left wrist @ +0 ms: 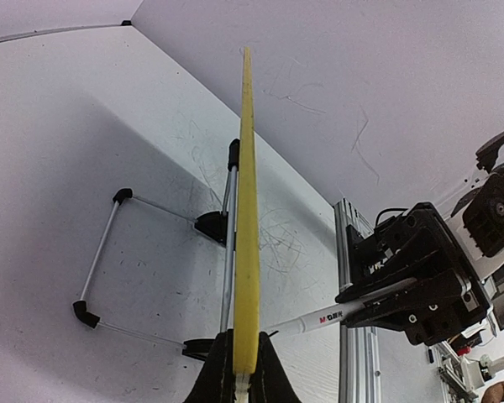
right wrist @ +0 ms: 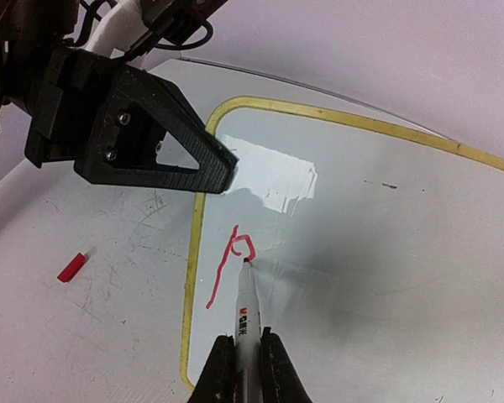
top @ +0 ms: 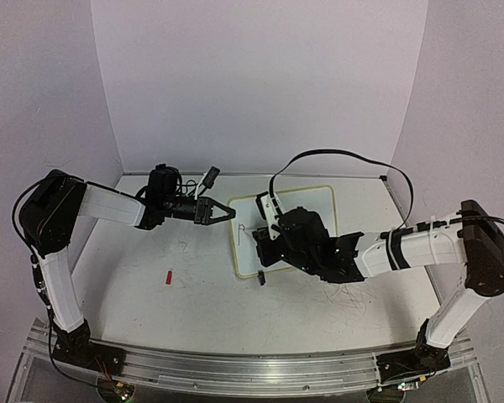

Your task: Write a sentence on the whiteboard

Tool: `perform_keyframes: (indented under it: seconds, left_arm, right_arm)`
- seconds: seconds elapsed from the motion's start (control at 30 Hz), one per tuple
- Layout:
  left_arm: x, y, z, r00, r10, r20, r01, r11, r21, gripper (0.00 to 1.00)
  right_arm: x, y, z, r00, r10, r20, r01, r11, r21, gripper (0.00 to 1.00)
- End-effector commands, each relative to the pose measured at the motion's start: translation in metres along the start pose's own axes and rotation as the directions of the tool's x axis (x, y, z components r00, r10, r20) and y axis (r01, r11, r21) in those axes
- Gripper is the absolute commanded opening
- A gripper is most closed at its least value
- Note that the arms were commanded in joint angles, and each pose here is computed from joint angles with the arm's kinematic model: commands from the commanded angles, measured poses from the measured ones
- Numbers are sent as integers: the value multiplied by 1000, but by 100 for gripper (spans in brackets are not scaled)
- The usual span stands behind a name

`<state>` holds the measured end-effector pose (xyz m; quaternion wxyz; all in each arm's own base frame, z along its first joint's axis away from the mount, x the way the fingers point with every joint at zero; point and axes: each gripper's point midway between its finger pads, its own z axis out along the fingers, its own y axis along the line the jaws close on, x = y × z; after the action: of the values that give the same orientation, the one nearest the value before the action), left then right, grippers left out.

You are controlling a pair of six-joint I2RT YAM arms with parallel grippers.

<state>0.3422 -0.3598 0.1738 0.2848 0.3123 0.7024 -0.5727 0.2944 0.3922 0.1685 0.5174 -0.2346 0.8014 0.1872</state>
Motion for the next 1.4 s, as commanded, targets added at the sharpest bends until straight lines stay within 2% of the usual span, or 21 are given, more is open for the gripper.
perform_keyframes:
  seconds: [0.0,0.5,0.8,1.37]
  left_arm:
    - [-1,-15,1,1000,-2,-13,3,999,46,0]
    - [-1,-15,1,1000,-1,-13,1,999,46,0]
    - [-2,-16,1,1000,2,-12,-1,999,46,0]
    - [0,-15,1,1000,-3,-15,4,999,47,0]
  right_arm:
    - [8,4,2,1000,5,-18,-6,1000,-6,0]
    - [8,15,7,1000,1,-20,-2,1000,-31,0]
    - [8,3,2,1000,12,-11,-12,1000,25,0]
    - [26,-8,-8,999,24,-45,-22,999,44,0]
